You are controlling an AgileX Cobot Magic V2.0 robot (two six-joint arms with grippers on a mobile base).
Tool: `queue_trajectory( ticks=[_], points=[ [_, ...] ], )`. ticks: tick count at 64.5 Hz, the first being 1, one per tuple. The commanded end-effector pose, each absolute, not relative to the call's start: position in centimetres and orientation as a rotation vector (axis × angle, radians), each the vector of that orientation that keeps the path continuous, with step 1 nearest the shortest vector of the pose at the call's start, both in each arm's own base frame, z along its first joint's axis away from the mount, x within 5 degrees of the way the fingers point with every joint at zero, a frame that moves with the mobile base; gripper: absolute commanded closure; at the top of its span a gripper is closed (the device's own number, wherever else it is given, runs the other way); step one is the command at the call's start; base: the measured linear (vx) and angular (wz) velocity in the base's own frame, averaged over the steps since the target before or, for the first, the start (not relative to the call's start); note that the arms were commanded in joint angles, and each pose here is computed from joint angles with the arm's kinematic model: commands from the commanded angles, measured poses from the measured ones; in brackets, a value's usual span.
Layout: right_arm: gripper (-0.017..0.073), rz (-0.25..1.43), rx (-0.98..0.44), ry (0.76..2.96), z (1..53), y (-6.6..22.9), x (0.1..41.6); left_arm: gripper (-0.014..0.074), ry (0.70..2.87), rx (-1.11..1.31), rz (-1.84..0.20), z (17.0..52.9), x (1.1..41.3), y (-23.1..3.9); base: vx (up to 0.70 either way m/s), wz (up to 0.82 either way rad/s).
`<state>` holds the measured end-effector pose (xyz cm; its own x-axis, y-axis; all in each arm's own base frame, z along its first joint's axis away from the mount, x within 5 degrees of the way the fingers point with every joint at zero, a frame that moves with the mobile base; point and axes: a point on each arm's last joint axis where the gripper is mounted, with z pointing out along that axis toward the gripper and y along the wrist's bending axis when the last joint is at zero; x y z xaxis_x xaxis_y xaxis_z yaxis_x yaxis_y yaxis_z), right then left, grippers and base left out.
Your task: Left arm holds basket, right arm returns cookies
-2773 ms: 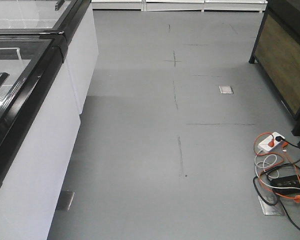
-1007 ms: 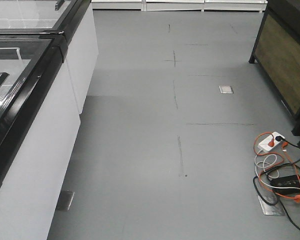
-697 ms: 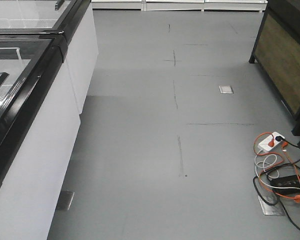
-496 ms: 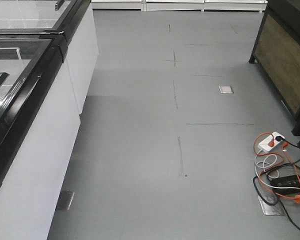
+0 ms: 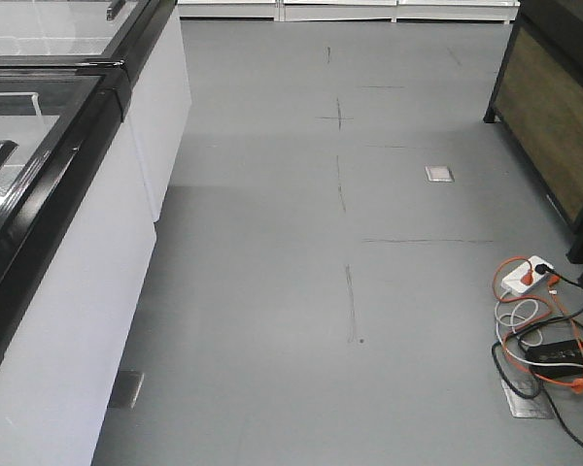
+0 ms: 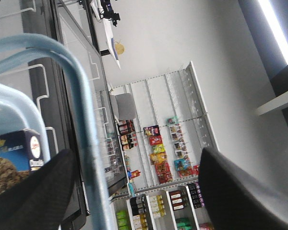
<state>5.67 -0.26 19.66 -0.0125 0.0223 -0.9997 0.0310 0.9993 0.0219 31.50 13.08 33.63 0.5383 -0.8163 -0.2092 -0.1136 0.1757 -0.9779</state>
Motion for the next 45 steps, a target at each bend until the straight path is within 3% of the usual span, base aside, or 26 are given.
queue_trajectory(
  ticks=[1, 18, 42, 45],
  points=[
    [0.0563, -0.011, 0.012, 1.520, 19.7, -0.1, 5.7, 0.0099, 0.812, -1.222, -0.622, 36.8, 31.2, 13.2, 0.00, 0.00],
    [0.0563, -0.011, 0.012, 1.520, 19.7, -0.1, 5.7, 0.0199, 0.869, -1.255, -0.639, 36.3, 32.5, 13.3, 0.00, 0.00],
    [0.0563, -0.011, 0.012, 1.520, 19.7, -0.1, 5.7, 0.0601, 0.935, -1.251, -0.644, 36.4, 32.3, 12.9, 0.00, 0.00],
    [0.0563, -0.011, 0.012, 1.520, 19.7, -0.1, 5.7, 0.0603, 0.943, -1.236, -0.639, 36.6, 32.3, 12.8, 0.00, 0.00]
  ],
)
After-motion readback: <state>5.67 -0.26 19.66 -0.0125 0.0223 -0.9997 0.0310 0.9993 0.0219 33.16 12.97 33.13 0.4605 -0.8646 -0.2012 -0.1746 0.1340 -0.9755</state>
